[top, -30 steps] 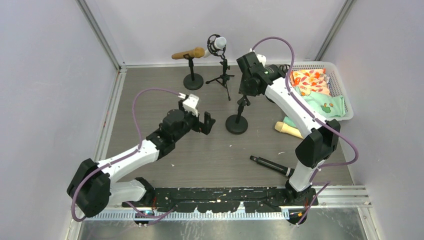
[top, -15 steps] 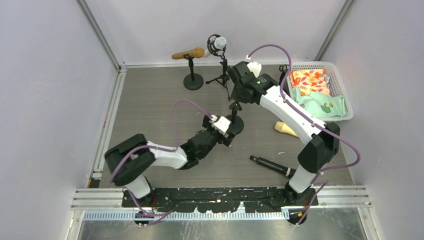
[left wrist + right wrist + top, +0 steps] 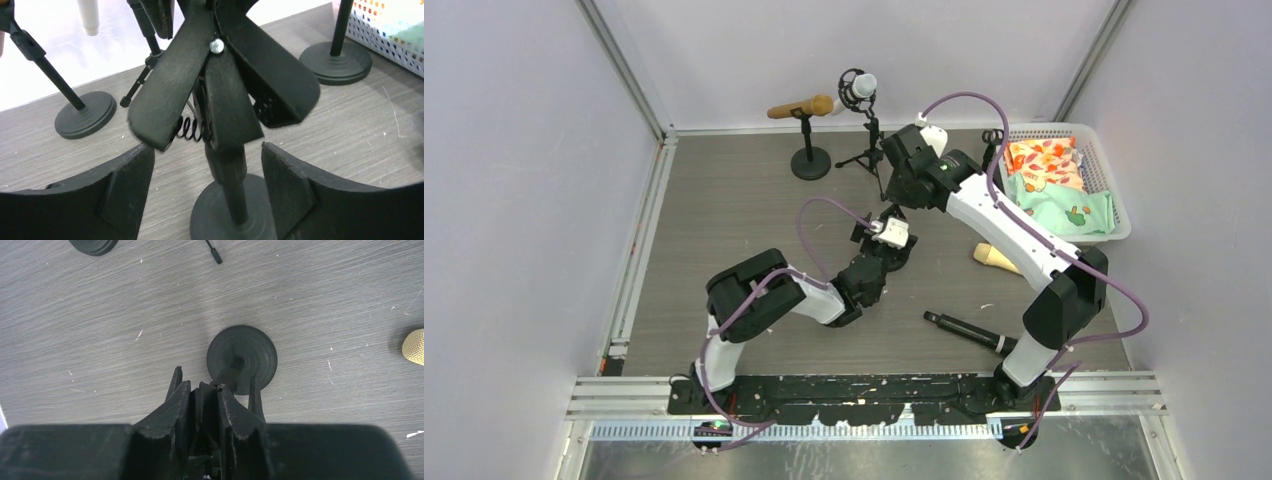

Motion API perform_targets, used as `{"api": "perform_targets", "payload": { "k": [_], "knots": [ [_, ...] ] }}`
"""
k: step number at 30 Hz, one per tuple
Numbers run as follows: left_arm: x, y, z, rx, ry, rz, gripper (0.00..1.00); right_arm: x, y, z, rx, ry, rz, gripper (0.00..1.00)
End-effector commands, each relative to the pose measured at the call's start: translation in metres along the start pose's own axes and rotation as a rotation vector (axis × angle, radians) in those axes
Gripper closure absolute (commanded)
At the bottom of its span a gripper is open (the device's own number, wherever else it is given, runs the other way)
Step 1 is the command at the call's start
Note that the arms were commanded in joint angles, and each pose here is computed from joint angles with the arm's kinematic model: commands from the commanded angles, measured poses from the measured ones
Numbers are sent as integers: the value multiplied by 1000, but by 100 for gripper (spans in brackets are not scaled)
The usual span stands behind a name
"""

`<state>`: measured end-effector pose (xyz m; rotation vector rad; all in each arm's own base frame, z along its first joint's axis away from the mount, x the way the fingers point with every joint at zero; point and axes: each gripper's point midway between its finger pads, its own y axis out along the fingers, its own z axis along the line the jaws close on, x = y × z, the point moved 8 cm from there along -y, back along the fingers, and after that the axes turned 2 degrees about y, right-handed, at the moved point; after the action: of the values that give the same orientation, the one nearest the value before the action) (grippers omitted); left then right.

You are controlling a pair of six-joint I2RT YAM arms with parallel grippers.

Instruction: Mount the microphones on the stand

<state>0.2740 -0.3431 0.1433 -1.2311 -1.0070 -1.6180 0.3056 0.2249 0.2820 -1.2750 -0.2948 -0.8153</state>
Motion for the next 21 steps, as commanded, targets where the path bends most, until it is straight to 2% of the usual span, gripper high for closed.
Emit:
{"api": "perform_targets", "payload": {
  "k": [1,4,8,15,16,21],
  "knots": [
    [13,12,0,123,-72,-69,28,7,-26,11,118,78,-6,88],
    [9,17,-2,162,-77,-74,49,9,-32,11,133,80,-7,86],
    [6,19,-3,168,-66,-73,64,13,-42,12,161,91,-17,82],
    [4,7,4,58,-55,-50,96,30,-66,12,222,100,-90,56],
    [2,4,9,42,-65,-37,99,34,-72,13,246,97,-108,53],
    [-6,-18,31,-177,-206,16,100,51,-104,9,373,63,-222,44]
  ]
}}
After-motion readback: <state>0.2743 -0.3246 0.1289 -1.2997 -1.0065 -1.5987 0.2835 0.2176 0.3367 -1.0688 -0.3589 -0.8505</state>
